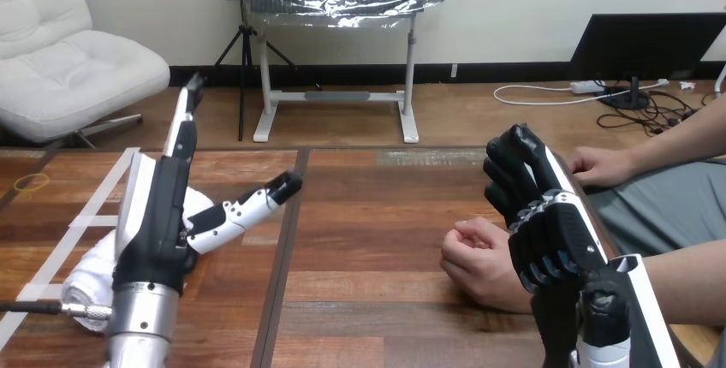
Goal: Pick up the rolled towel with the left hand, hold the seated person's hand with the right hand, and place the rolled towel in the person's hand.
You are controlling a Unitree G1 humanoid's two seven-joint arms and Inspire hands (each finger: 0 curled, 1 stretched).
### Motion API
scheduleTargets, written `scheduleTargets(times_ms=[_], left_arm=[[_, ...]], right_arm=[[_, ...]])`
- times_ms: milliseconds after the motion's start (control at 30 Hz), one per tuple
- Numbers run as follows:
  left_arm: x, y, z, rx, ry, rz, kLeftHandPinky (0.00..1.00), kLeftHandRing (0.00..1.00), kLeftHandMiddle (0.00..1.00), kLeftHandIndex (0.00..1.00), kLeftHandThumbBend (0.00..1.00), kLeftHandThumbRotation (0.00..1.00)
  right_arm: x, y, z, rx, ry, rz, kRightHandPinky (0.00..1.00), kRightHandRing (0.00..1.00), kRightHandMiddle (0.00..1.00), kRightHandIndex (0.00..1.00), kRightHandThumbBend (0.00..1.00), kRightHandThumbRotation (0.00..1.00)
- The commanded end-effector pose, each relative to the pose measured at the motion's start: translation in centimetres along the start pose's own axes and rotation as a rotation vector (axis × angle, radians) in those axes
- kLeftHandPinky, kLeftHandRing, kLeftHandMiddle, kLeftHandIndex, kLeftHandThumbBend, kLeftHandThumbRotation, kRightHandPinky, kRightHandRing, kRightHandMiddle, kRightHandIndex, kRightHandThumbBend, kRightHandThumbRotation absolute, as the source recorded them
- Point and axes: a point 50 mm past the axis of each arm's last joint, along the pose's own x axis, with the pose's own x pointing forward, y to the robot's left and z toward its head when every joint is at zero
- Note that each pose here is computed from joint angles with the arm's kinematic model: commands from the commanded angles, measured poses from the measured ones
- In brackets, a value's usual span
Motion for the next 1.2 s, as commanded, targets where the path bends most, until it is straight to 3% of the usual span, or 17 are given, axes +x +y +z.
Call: scheduleTargets(times_ms=[0, 233, 633, 1167], left_arm=[[2.2, 0.8, 0.8, 0.078, -0.045, 0.02, 1.0, 1.0, 1.0, 1.0, 0.95, 0.47], [2.7, 1.1, 0.2, 0.152, -0.011, 0.027, 1.0, 1.0, 1.0, 1.0, 0.97, 0.48], [3.3, 1.5, -0.8, 0.294, 0.034, 0.055, 0.76, 0.95, 1.0, 1.0, 0.98, 0.49], [3.4, 2.3, -1.7, 0.455, 0.045, 0.122, 0.7, 0.92, 0.99, 0.96, 0.96, 0.41]], right_arm=[[1.0, -0.1, 0.2, 0.007, -0.057, 0.005, 0.98, 0.98, 0.96, 0.96, 0.7, 1.0], [1.0, 0.0, 0.2, 0.008, -0.061, 0.004, 0.98, 0.97, 0.95, 0.96, 0.7, 1.0], [1.0, 0.1, 0.2, 0.002, -0.066, 0.005, 0.96, 0.96, 0.95, 0.95, 0.69, 1.0], [0.9, 0.0, 0.3, 0.006, -0.061, 0.003, 0.95, 0.97, 0.95, 0.95, 0.7, 1.0]])
